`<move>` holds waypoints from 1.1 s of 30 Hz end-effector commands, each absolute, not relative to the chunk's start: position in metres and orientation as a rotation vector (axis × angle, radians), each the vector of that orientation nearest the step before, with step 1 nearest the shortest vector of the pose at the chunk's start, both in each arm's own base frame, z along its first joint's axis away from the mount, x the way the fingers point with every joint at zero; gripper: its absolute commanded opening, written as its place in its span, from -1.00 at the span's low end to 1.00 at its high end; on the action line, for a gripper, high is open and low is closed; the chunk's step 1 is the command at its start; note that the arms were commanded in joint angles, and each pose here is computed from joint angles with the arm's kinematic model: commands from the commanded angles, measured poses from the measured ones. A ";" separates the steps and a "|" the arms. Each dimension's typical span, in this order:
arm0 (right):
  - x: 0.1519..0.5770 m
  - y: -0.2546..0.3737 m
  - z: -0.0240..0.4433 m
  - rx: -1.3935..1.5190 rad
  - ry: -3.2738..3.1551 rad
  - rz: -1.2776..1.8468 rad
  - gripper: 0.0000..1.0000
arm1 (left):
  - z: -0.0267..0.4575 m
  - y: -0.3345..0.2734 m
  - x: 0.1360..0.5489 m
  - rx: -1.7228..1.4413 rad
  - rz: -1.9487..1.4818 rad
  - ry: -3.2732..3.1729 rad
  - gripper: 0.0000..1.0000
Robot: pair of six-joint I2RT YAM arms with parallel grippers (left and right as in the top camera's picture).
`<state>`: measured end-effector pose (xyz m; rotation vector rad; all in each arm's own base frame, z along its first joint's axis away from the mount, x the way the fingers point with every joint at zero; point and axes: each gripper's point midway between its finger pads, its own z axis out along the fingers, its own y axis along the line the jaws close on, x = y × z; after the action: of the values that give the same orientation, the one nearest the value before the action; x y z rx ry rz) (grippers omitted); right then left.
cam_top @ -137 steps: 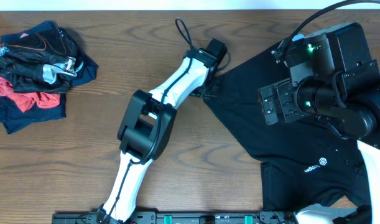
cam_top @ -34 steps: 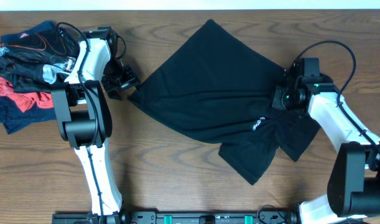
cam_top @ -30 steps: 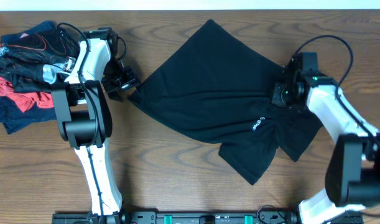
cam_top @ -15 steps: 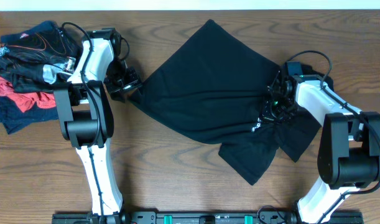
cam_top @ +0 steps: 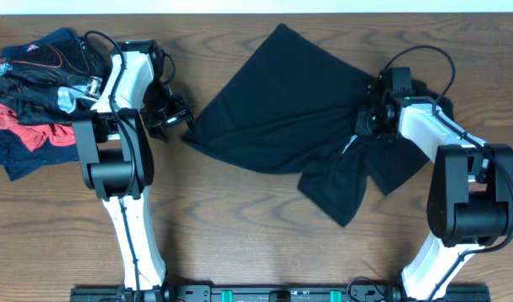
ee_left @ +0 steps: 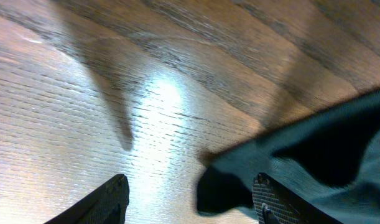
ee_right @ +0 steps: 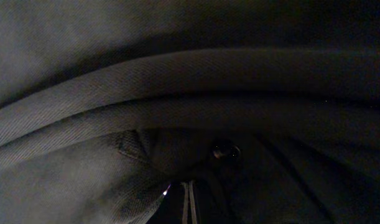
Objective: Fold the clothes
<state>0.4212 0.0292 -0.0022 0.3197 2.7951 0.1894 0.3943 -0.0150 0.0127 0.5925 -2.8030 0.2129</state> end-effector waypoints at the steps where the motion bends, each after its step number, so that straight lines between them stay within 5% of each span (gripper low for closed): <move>1: 0.429 -0.020 -0.014 0.344 2.776 -0.154 -0.98 | 0.023 -0.022 0.400 0.577 0.290 -2.820 0.31; 3: 0.443 -0.019 0.000 0.308 2.753 -0.151 -0.85 | 0.024 -0.025 0.401 0.578 0.312 -2.817 0.30; 7: 0.444 0.000 0.022 0.271 2.818 -0.055 -0.03 | 0.024 -0.025 0.401 0.573 0.315 -2.817 0.31; 11: 0.442 0.024 0.061 0.156 2.871 -0.032 0.10 | 0.024 -0.025 0.402 0.545 0.319 -2.827 0.31; 15: 0.440 0.053 0.127 0.074 2.825 -0.005 0.55 | 0.024 -0.025 0.401 0.492 0.327 -2.840 0.31; 19: 0.412 0.079 0.188 0.043 2.775 0.037 0.69 | 0.025 -0.028 0.398 0.434 0.333 -2.838 0.30; 21: 0.395 0.089 0.209 0.029 2.752 0.061 0.98 | 0.029 -0.038 0.399 0.401 0.400 -2.838 0.31; 26: 0.340 0.106 0.229 -0.002 2.831 0.169 0.99 | 0.055 -0.068 0.400 0.261 0.491 -2.892 0.25; 33: 0.299 0.101 0.172 0.043 3.042 0.141 0.98 | 0.079 -0.093 0.398 0.151 0.491 -2.954 0.25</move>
<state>0.3142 0.0966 0.2064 0.0004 2.9275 0.1287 0.3948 -0.0863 0.0585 0.2086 -2.9061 0.4570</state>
